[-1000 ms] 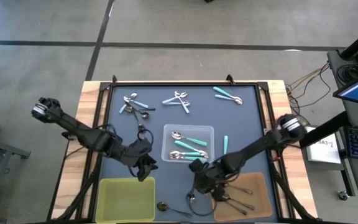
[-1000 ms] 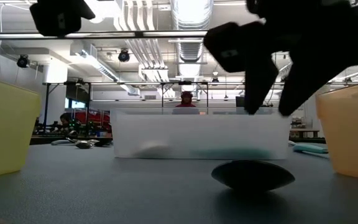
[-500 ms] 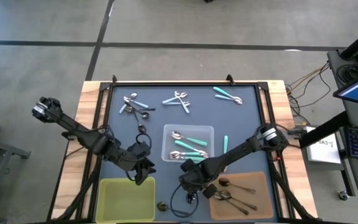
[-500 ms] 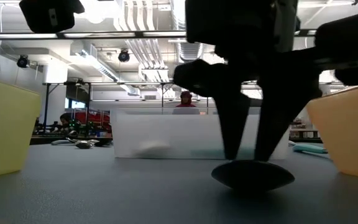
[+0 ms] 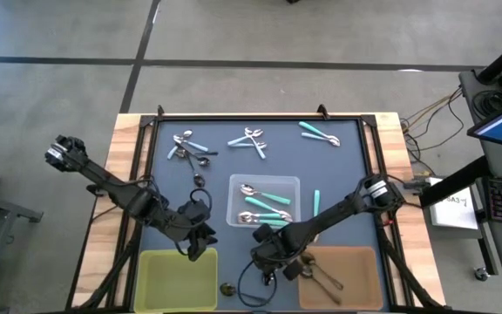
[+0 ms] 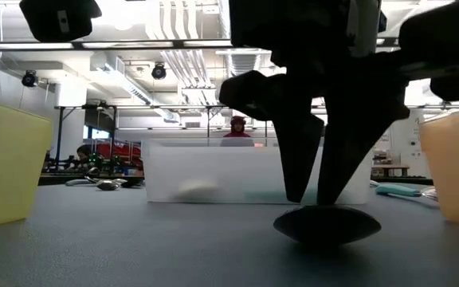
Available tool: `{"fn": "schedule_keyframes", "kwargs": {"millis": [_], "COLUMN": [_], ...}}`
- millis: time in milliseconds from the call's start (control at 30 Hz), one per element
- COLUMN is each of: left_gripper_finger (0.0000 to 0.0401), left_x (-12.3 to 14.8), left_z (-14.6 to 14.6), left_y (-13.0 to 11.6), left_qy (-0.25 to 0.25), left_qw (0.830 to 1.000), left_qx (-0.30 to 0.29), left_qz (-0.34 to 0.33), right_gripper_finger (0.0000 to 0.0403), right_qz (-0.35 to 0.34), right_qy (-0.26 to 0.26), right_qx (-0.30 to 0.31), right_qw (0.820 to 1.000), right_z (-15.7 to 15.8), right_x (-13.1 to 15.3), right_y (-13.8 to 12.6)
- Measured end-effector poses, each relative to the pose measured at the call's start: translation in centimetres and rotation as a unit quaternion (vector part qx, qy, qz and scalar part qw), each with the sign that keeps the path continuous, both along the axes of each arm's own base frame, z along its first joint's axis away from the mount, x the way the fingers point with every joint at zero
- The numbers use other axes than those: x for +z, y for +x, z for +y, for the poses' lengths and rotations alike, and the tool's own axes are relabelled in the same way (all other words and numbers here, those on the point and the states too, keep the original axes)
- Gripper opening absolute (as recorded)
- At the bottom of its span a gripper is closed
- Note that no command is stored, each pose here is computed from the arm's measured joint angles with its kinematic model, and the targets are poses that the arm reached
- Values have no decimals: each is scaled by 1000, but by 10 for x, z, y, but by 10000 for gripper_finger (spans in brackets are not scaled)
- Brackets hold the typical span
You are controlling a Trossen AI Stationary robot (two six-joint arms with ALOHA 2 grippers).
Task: Sort silverware by color (type)
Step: Put the black spoon into the orange bin
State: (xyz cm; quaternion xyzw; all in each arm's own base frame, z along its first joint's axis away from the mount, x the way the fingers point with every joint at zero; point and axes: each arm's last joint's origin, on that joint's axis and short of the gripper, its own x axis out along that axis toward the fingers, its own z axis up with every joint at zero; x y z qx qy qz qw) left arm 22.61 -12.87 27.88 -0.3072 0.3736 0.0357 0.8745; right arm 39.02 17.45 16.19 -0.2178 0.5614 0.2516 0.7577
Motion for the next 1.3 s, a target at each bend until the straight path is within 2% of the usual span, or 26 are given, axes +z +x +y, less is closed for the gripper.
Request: {"fn": "schedule_keyframes", "kwargs": {"millis": [233, 733, 1300], "left_gripper_finger": [123, 123, 123], "left_x": [0, 0, 0], "left_z": [0, -3, -7], "left_y": [0, -2, -4], "left_qy": [0, -2, -5], "left_qw": [1000, 1000, 1000], "left_qx": [-1, -4, -12], "left_qz": [0, 0, 1], "right_gripper_finger": [91, 91, 90], "right_qz": [-1, -16, 7], "right_qy": [-1, -23, -9], "right_qx": [5, 110, 120], "right_qw": [1000, 994, 993], "right_z": [0, 0, 2], "right_x": [0, 0, -17], "right_y": [0, 0, 3]}}
